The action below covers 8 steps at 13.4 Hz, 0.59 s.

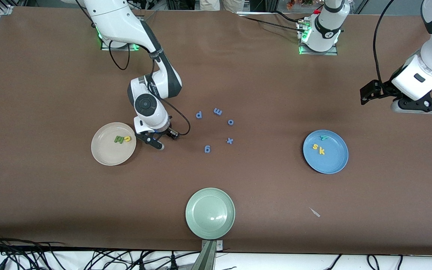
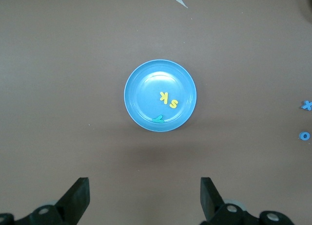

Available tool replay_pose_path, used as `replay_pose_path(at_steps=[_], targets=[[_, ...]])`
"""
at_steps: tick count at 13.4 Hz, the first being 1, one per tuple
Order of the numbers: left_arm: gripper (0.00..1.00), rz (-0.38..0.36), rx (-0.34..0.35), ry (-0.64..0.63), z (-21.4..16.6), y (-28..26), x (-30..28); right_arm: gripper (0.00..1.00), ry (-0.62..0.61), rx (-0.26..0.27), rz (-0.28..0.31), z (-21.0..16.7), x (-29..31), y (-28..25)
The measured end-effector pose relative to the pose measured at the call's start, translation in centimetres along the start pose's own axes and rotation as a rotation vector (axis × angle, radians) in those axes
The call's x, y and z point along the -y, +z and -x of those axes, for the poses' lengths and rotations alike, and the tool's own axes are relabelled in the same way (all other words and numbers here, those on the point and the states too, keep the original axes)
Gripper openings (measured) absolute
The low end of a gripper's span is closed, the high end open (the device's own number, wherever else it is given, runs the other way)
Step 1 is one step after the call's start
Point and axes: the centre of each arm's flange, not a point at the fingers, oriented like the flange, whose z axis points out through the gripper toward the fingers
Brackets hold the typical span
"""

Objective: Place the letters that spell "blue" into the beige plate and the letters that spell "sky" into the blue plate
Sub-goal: 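Grasp the orange e with the right gripper and move it over the white plate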

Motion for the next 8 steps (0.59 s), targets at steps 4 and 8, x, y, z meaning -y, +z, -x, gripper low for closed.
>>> replay_pose_path(at_steps=[4, 8], targets=[[1.00, 0.000, 0.000, 0.001, 0.01, 0.00, -0.07, 0.67, 0.006, 0.003, 0.003, 0.23, -0.19, 0.03], [1.00, 0.000, 0.007, 0.002, 0.08, 0.05, -0.13, 0.62, 0.005, 0.007, 0.006, 0.63, -0.42, -0.03]])
